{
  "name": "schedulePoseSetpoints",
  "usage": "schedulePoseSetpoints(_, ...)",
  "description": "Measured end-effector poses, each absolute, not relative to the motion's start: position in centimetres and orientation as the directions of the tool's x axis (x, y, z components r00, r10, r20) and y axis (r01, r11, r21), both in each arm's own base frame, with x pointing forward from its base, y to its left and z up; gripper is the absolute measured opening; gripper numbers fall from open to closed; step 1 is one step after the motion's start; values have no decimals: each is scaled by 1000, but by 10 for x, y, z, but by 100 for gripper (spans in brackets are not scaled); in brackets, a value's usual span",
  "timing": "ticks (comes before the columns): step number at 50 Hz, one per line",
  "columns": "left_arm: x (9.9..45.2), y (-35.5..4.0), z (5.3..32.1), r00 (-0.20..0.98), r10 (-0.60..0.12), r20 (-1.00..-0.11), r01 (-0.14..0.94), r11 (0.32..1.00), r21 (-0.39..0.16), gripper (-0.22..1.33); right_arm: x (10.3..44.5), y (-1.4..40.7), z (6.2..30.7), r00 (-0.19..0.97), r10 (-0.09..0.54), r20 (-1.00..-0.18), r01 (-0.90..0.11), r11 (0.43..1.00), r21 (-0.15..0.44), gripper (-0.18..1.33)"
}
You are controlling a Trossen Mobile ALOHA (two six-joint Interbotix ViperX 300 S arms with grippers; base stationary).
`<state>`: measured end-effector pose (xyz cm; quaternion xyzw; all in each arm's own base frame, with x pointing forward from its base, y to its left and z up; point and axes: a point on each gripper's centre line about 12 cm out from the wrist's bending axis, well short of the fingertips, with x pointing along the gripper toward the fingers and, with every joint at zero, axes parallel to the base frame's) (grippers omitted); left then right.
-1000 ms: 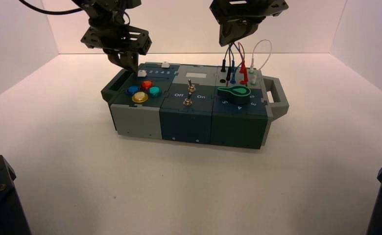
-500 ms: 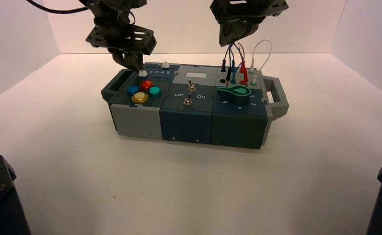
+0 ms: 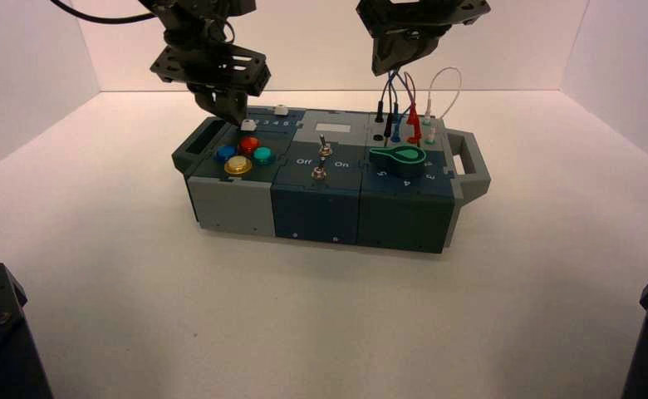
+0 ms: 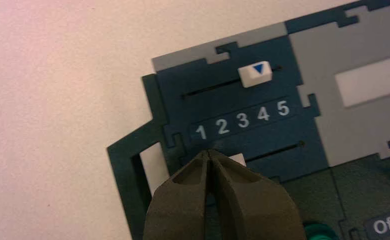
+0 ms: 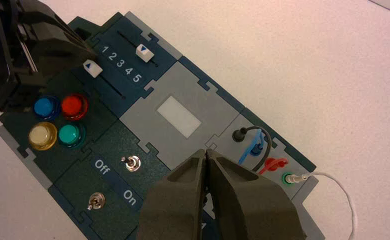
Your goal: Move the bottom slider to position 4.
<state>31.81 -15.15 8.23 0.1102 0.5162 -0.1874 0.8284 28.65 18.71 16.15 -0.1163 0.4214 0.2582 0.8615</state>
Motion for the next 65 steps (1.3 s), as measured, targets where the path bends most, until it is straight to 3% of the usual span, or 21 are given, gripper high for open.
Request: schedulePoseSetpoints(65,320,-172,78,377,-211,-902,466,885,-12,-16,288,185,162,514,343,-786,-536,844,17,-14)
